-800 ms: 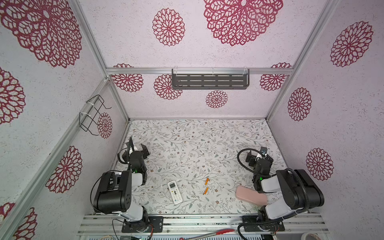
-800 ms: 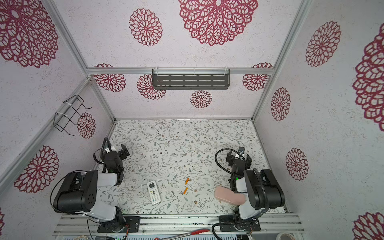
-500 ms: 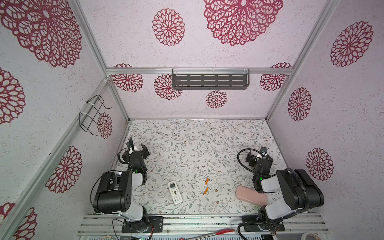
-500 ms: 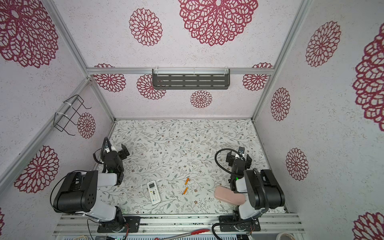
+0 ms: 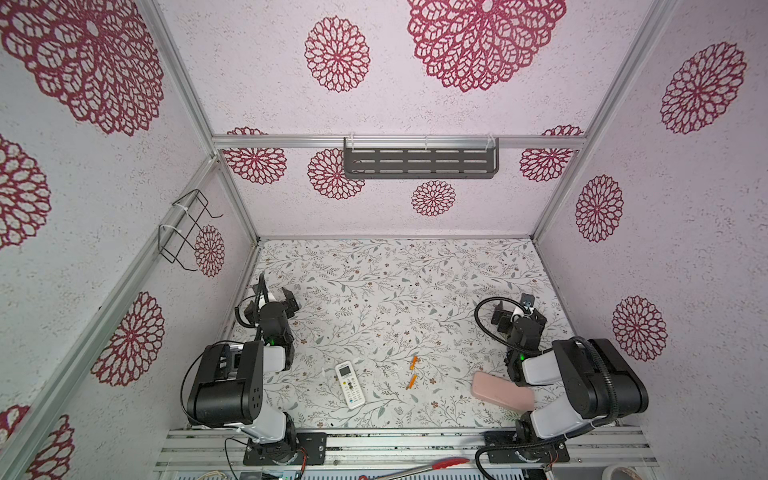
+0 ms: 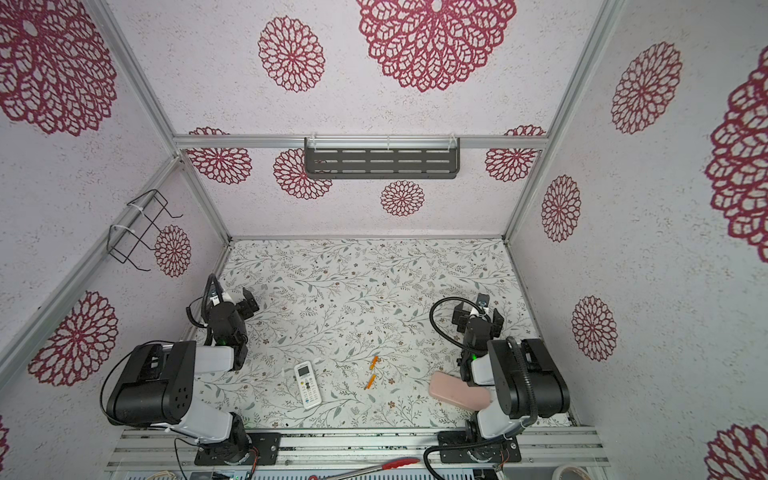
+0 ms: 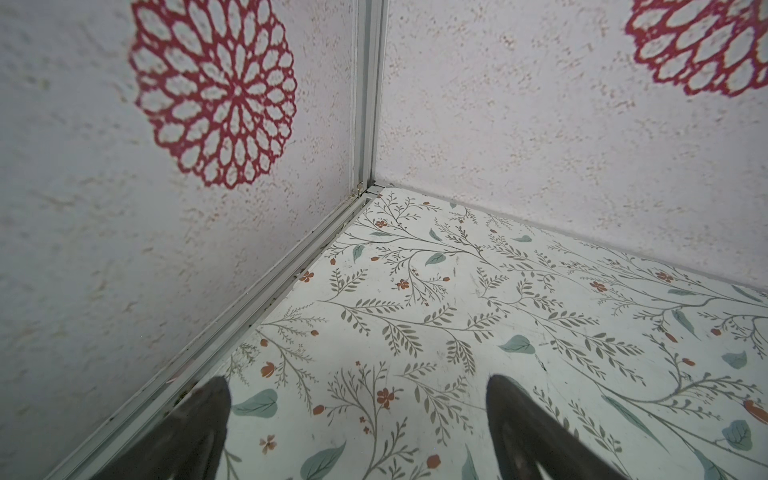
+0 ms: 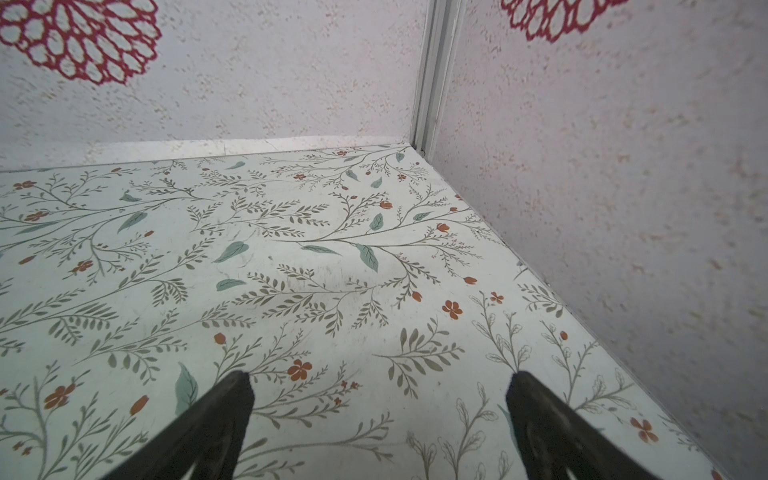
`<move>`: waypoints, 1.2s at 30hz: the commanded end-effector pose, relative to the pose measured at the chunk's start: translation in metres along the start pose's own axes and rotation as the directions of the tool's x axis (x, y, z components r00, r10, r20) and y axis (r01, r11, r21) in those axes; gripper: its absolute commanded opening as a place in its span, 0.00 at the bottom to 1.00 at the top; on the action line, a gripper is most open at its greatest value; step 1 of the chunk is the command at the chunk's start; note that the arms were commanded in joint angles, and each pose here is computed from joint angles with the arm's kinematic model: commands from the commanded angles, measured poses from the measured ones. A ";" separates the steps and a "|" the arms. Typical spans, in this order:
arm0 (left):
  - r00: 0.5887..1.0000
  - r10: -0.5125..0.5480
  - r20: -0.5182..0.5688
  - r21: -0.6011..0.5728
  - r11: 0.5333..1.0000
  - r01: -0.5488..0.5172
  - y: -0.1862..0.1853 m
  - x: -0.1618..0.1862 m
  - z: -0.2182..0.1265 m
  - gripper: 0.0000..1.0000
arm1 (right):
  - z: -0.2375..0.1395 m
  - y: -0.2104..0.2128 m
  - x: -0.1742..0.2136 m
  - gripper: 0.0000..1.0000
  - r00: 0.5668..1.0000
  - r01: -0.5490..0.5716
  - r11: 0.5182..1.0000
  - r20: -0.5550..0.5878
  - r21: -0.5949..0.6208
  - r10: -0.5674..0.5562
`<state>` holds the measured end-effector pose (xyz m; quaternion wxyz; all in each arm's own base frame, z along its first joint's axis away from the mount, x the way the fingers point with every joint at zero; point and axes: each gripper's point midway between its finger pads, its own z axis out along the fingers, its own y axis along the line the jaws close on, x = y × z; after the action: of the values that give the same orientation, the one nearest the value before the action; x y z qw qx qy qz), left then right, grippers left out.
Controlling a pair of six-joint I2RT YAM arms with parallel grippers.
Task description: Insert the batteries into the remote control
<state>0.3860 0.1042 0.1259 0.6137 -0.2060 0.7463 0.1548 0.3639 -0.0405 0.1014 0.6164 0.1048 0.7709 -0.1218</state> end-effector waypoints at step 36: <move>0.910 -0.049 -0.411 0.061 0.995 0.081 -0.057 -0.055 -0.074 0.98 | -0.049 0.035 -0.079 0.99 0.956 -0.265 0.947 -0.179 -0.181 0.233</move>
<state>0.3919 0.0421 0.2417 0.5750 -0.2289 0.7805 0.0887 0.3605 -0.0212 0.2176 0.6400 0.1594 0.7514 -0.0183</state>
